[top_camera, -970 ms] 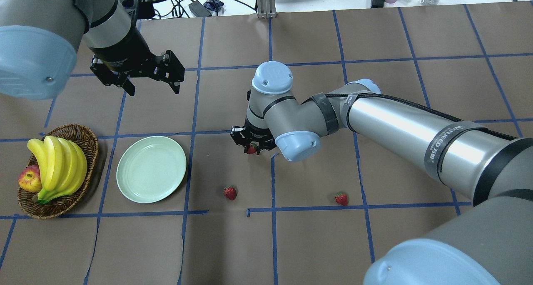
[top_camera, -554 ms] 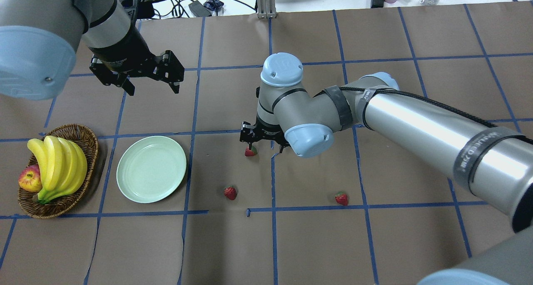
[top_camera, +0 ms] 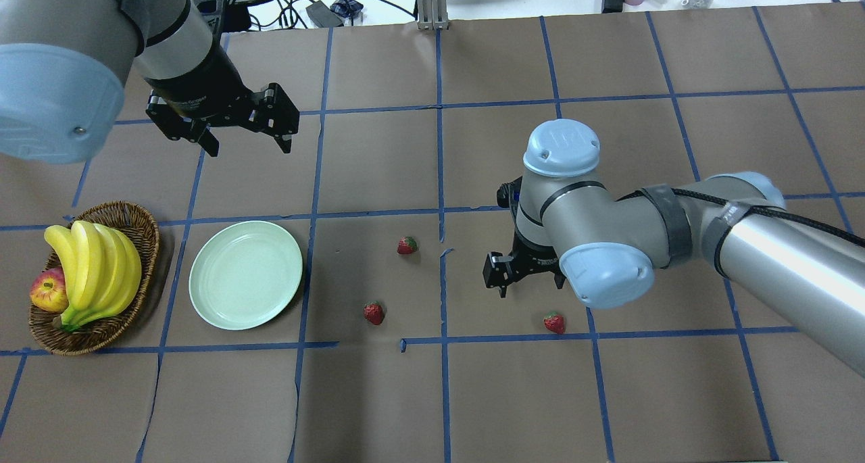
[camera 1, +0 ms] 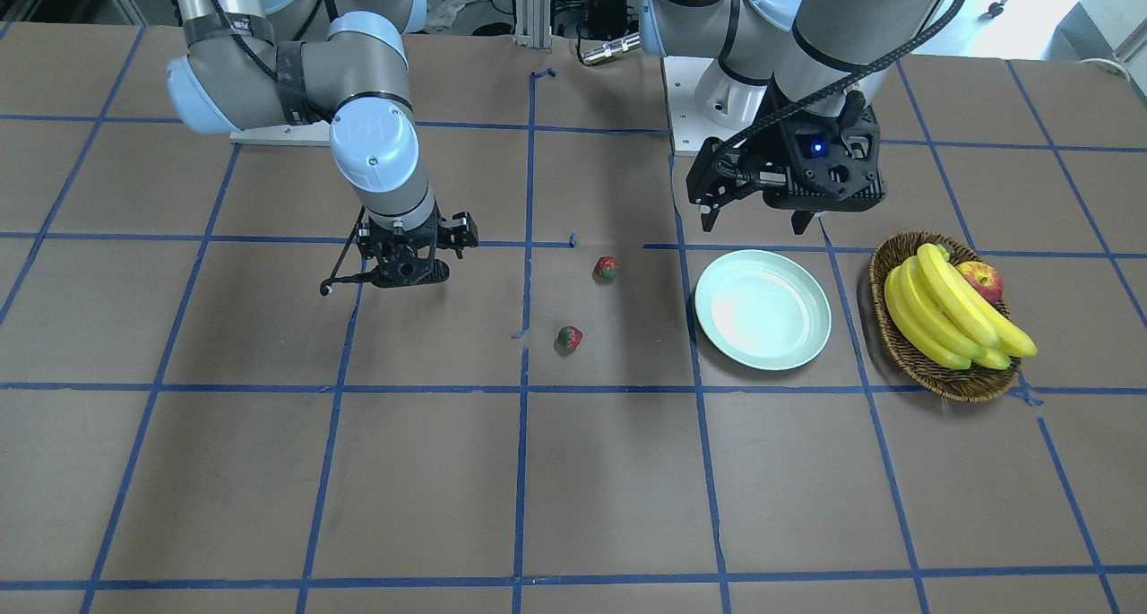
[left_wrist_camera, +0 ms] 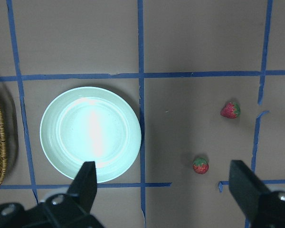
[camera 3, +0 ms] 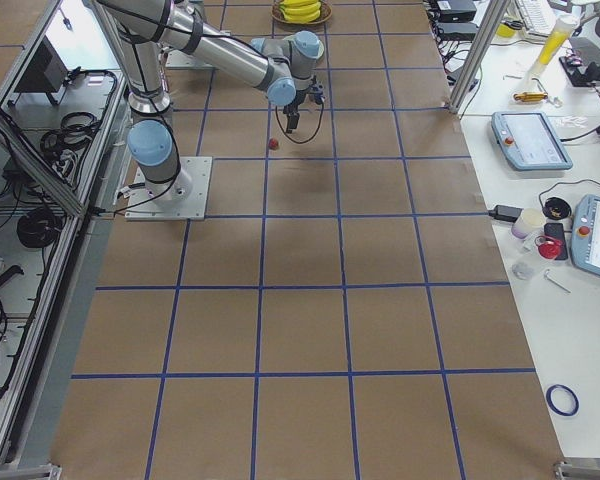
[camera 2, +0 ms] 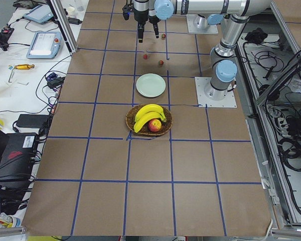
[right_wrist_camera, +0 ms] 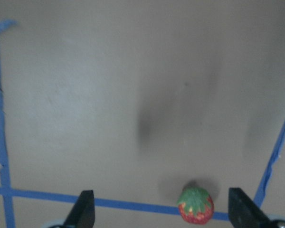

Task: Collect all strawberries into plate
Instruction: 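Reach the right gripper to the nearest strawberry and grasp it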

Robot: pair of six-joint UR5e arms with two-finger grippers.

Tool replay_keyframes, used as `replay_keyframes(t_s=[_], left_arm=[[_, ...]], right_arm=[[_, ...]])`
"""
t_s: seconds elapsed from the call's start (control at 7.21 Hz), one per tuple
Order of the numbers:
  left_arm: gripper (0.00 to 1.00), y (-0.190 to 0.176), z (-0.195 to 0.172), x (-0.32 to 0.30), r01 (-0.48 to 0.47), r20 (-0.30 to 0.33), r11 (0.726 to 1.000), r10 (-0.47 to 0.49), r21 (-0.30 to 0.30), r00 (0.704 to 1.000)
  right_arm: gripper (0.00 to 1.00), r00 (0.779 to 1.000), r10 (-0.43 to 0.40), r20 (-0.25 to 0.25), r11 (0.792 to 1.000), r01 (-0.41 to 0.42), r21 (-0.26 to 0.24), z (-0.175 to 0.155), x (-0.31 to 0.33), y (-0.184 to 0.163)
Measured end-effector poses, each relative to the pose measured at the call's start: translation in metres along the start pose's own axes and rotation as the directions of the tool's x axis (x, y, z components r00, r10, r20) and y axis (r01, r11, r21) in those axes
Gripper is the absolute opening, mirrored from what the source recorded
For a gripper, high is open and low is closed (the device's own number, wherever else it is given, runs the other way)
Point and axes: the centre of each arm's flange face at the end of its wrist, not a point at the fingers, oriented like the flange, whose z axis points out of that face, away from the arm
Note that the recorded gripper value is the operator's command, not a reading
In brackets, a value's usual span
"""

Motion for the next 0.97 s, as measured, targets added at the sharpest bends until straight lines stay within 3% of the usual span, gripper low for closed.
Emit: replay_keyframes(t_s=[0.28,0.55,0.83,0.97], left_arm=[[1.0,0.001,0.002,0.0,0.001,0.0,1.0,-0.001,-0.003,1.0],[1.0,0.001,0.002,0.0,0.0,0.0,1.0,0.0,-0.004,1.0],[1.0,0.0,0.002,0.0,0.0,0.0,1.0,0.0,-0.004,1.0],[1.0,0.0,0.003,0.0,0.001,0.0,1.0,-0.001,-0.005,1.0]], right_arm=[[1.0,1.0,-0.015,-0.024,0.999,0.014,-0.043,0.022,0.008,0.023],[0.89,0.999,-0.021,-0.04,0.998,0.019,-0.056,0.031,0.011,0.026],[0.87,0.999,-0.025,-0.046,0.998,0.022,-0.065,0.046,0.012,0.023],[0.6,0.999,-0.026,-0.048,0.998,0.023,-0.062,0.051,0.013,0.022]])
